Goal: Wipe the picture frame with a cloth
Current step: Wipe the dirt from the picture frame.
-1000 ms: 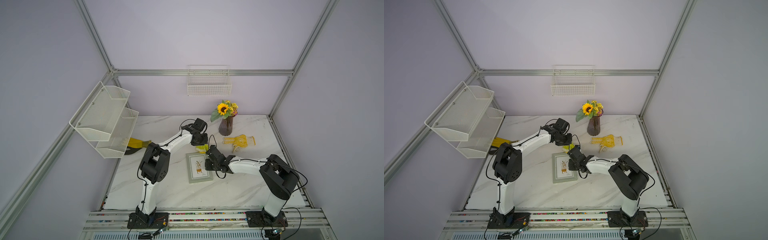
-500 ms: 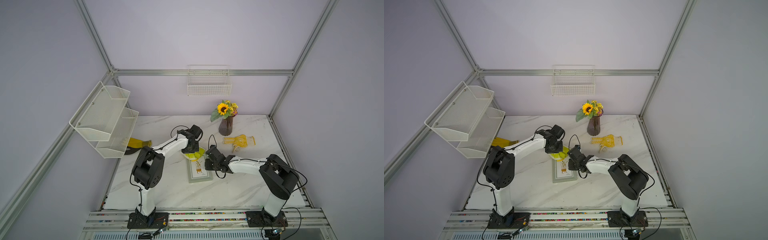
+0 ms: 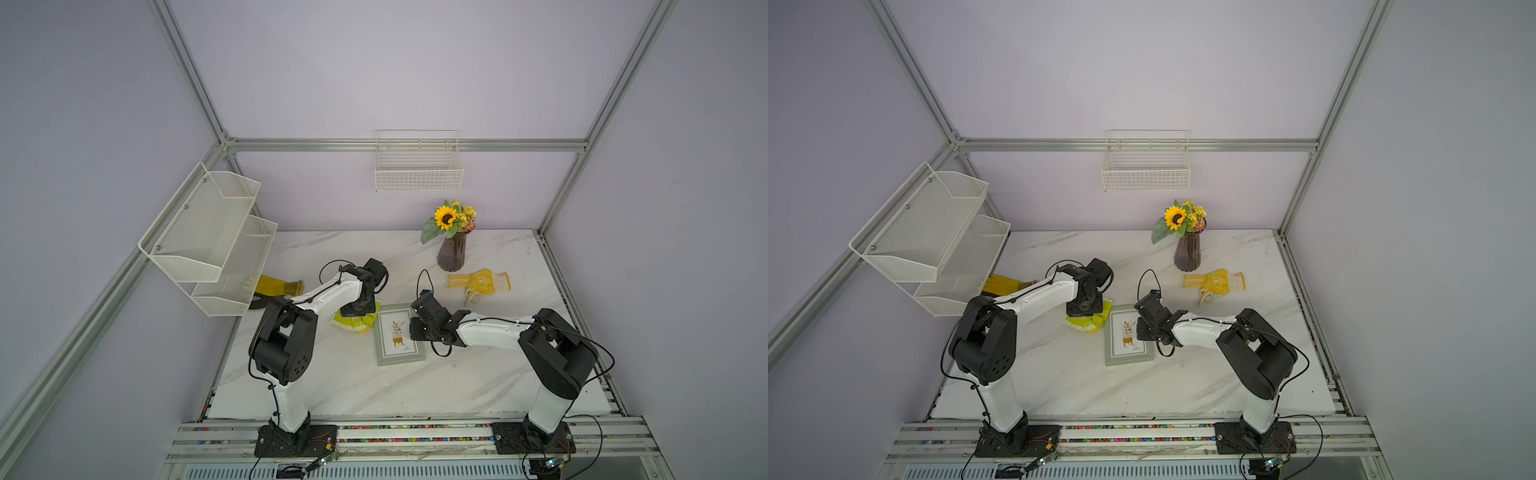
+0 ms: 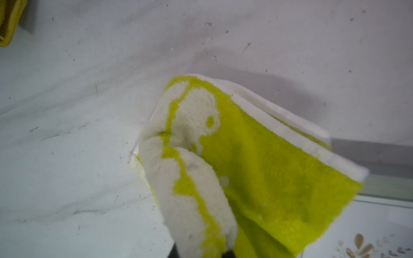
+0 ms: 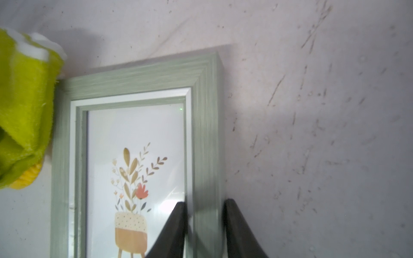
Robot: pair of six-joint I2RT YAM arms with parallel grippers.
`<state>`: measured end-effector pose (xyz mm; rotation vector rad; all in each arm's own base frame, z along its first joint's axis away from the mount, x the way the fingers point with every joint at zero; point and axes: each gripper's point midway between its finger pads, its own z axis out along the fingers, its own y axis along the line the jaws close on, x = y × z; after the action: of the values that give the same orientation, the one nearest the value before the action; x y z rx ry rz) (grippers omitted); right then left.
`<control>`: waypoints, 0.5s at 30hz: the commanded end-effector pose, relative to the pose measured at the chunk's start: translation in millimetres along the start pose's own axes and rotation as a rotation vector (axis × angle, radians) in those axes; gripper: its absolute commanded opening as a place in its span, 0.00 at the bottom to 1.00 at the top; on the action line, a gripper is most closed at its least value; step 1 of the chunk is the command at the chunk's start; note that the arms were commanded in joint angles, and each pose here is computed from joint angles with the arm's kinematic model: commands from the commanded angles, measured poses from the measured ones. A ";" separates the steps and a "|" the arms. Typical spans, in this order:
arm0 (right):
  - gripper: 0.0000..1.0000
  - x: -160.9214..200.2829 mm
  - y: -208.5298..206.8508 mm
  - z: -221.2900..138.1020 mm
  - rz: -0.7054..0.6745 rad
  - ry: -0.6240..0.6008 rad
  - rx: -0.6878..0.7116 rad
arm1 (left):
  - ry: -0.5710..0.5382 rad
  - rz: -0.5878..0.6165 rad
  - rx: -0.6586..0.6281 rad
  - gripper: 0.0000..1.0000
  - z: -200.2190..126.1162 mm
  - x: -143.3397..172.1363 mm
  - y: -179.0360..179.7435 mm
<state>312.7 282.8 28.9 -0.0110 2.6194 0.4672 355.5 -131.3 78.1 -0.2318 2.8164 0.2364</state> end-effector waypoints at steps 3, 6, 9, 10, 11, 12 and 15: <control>0.32 26.2 -19.7 16.7 0.022 0.084 0.061 | -0.046 -0.041 0.262 0.00 -24.7 -22.8 -48.0; 0.31 26.8 -19.8 19.7 0.030 0.090 0.062 | -0.011 -0.072 0.367 0.00 -22.9 -11.0 -64.6; 0.32 25.8 -18.7 21.3 0.037 0.090 0.066 | 0.021 -0.080 0.352 0.00 -18.6 10.2 -61.6; 0.32 25.0 -18.6 20.9 0.039 0.089 0.069 | 0.033 -0.080 0.322 0.00 -16.2 19.3 -56.2; 0.31 23.5 -18.4 21.1 0.040 0.086 0.072 | 0.046 -0.076 0.296 0.00 -14.9 29.7 -51.1; 0.32 22.8 -18.6 21.1 0.041 0.086 0.076 | 0.056 -0.073 0.280 0.00 -14.2 38.1 -47.4; 0.32 21.6 -21.4 22.2 0.046 0.088 0.097 | 0.109 -0.060 0.289 0.00 -16.0 68.1 -43.5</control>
<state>319.7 290.4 28.3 0.0174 2.6156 0.4868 326.2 -174.4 65.5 -0.2684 2.8335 -0.1274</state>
